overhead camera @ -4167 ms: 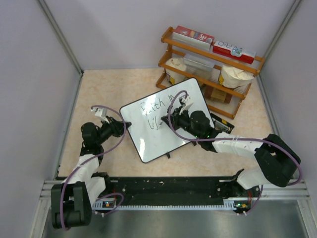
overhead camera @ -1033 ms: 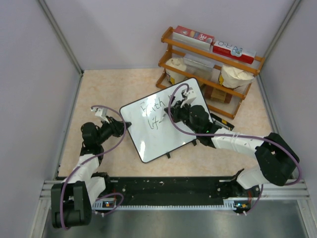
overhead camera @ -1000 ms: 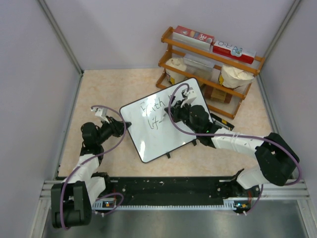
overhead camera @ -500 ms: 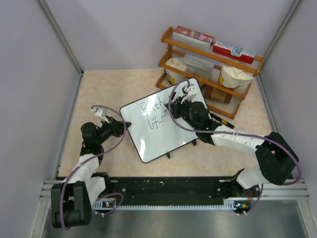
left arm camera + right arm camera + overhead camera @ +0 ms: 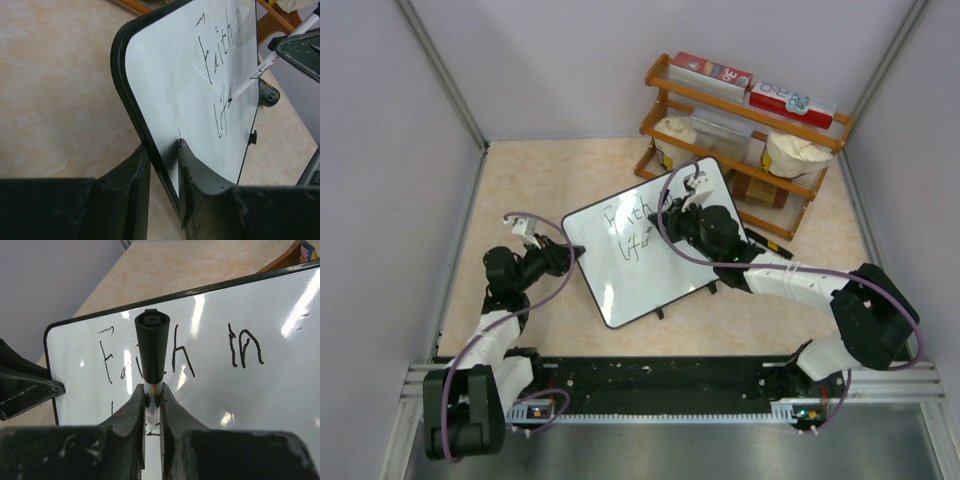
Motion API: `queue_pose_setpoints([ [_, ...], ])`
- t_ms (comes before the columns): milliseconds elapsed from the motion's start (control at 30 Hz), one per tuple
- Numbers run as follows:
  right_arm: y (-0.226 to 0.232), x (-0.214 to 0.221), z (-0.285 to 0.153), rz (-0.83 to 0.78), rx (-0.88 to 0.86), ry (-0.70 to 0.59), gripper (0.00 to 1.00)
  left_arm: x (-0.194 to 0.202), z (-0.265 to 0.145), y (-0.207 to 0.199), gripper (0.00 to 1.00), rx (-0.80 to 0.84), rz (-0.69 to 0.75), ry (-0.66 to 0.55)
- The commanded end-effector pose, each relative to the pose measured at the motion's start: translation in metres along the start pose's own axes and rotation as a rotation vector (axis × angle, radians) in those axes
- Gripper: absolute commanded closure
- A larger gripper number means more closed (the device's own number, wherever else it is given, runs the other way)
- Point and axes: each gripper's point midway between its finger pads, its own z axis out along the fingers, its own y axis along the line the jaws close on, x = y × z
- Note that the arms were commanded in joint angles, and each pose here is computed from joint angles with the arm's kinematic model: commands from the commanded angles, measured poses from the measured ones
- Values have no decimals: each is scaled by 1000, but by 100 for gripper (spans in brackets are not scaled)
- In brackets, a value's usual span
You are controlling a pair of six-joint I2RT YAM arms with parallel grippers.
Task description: Write a sentence on the whiteboard
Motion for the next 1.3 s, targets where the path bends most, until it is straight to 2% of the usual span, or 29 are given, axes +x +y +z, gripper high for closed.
queue_pose_setpoints([
  [0, -8, 17, 0, 4, 8, 46, 100, 2, 1, 11, 100, -32, 67, 0],
  [433, -25, 26, -6, -8, 78, 63, 100, 2, 1, 11, 100, -35, 68, -1],
  [900, -30, -2, -9, -18, 110, -2, 100, 1, 1, 11, 100, -36, 68, -2],
  [1267, -2, -48, -29, 3, 9, -111, 100, 1, 1, 11, 100, -35, 69, -2],
])
